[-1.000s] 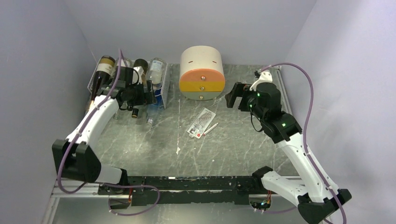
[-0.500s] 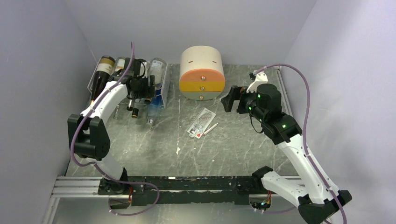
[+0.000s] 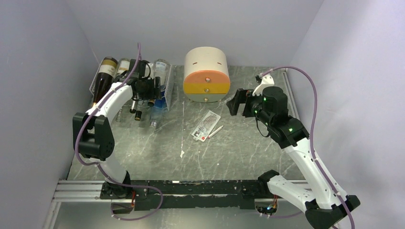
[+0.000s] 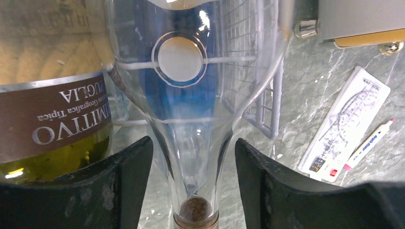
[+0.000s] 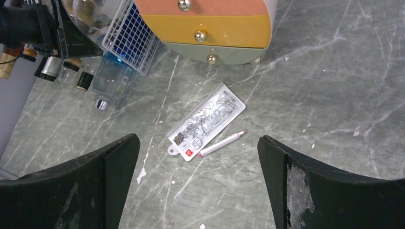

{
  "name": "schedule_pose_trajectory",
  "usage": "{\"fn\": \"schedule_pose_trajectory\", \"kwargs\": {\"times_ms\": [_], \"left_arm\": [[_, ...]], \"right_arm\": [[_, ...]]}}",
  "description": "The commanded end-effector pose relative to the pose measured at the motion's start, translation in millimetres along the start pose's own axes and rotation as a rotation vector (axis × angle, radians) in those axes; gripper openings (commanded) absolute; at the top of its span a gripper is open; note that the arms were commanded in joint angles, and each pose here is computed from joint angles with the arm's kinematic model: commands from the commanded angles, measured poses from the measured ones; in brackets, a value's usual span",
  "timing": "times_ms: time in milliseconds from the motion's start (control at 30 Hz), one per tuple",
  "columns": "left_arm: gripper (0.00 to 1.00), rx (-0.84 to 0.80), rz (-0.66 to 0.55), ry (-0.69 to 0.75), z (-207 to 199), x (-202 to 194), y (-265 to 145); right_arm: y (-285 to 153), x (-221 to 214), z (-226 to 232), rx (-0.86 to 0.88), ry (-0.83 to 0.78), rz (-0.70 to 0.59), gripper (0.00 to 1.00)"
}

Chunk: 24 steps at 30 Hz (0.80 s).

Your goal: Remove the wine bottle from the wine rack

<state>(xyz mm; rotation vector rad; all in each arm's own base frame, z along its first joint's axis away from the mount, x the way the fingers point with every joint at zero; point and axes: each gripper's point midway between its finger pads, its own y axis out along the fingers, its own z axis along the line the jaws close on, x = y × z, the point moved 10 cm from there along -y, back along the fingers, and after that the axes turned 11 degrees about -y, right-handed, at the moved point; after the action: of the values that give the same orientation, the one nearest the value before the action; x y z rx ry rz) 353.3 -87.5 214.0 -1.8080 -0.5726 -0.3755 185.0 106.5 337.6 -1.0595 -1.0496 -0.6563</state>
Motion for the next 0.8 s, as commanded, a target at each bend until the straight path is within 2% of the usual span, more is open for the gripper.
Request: {"fn": "schedule_pose_trajectory", "kwargs": {"times_ms": [0,233,433,567,667,767], "left_arm": [[0.65,-0.050,-0.012,0.023,-3.3,2.6,5.8],[0.53,-0.062,-0.025,0.026,-4.5,3.7,4.1],[0.38,-0.076,-0.057,0.024,-4.7,0.3,-6.5],[0.24,-0.093,-0.073,0.013,-3.4,-2.9,-12.6],[0.08,-0.110,-0.077,-0.009,-0.9,-3.8,-17.1],[0.07,-0.148,-0.083,-0.041,3.5,-4.7,-22.9]], "right_arm": [[2.6,-8.2,-0.2,-0.010,0.006,0.028,1.00],[5.6,-11.2,-0.6,-0.019,0.014,0.043,1.00],[8.4,-12.3,-0.3,-0.019,0.019,0.051,1.00],[8.2,-11.6,-0.3,-0.019,0.020,0.049,1.00],[8.4,-11.9,-0.1,-0.018,0.022,0.050,1.00],[8.6,-13.1,-0.2,-0.019,0.023,0.052,1.00]]}}
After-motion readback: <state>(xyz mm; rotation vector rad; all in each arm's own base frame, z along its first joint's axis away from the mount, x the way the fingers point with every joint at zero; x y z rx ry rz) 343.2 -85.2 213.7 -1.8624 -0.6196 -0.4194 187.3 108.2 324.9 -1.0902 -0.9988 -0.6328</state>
